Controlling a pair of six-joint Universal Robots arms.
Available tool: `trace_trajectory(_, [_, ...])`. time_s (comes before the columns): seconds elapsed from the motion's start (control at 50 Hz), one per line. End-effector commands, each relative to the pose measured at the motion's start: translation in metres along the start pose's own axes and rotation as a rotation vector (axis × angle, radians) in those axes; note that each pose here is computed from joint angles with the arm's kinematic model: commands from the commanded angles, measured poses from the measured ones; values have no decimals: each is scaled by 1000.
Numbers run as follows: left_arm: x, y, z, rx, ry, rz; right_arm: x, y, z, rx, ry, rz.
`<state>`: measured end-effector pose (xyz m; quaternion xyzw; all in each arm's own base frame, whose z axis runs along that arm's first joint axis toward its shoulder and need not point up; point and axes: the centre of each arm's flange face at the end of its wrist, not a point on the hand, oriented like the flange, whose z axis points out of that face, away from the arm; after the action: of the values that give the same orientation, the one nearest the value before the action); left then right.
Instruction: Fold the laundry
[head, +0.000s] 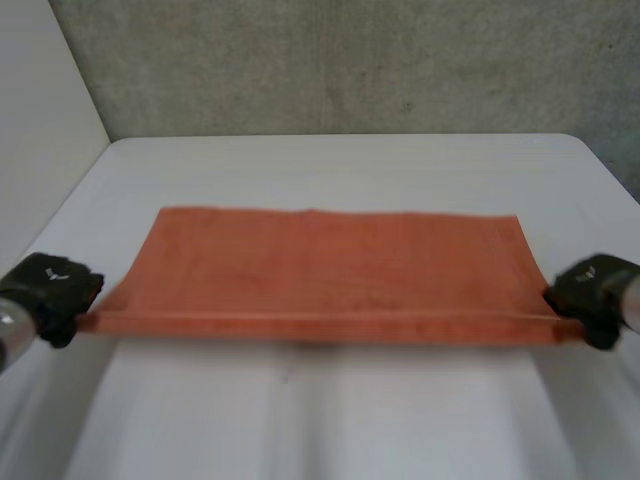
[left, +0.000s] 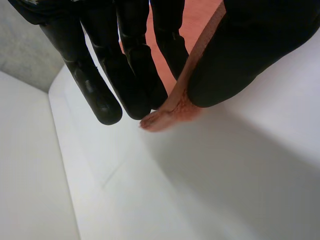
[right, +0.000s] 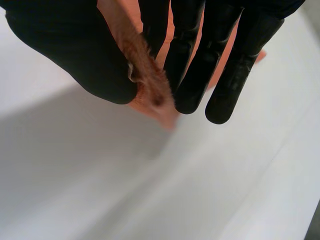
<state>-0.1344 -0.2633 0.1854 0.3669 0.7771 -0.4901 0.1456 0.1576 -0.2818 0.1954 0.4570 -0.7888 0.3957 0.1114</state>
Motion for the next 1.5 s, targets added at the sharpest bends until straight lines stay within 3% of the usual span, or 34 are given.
trace_trajectory(0.02, [-8, -16, -41, 37, 35, 10, 10, 21, -20, -81, -25, -101])
trace_trajectory(0.1, [-11, -19, -18, 101, 27, 27, 22, 14, -3, -10, 76, -71])
trace_trajectory(0.24, [7, -24, 37, 136, 64, 62, 15, -10, 48, 119, 122, -24])
trace_trajectory(0.32, [12, -21, 66, 101, 33, 66, 14, -17, 59, 148, 135, -24])
trace_trajectory(0.38, [13, -19, 91, 80, -19, 63, 17, -18, 93, 159, 193, -25])
trace_trajectory(0.64, [27, -39, 120, 176, -51, 57, 19, -35, 140, 192, 338, -50])
trace_trajectory(0.8, [39, -53, 117, 245, -48, 84, 13, -44, 142, 229, 356, -49])
trace_trajectory(0.88, [39, -56, 112, 251, -48, 78, 14, -44, 136, 244, 352, 34])
trace_trajectory(1.06, [31, -58, 81, 259, -64, 69, 24, -59, 67, 375, 304, 172])
trace_trajectory(1.24, [38, -50, 57, 256, -37, 48, 34, -8, 37, 344, 211, 234])
trace_trajectory(1.34, [39, -51, 51, 282, -14, -26, 27, 12, 39, 320, 150, 264])
trace_trajectory(1.38, [40, -52, 50, 296, 10, -105, 26, 27, 41, 301, 124, 300])
trace_trajectory(1.5, [40, -52, 50, 297, 15, -128, 22, 40, 47, 305, 77, 326])
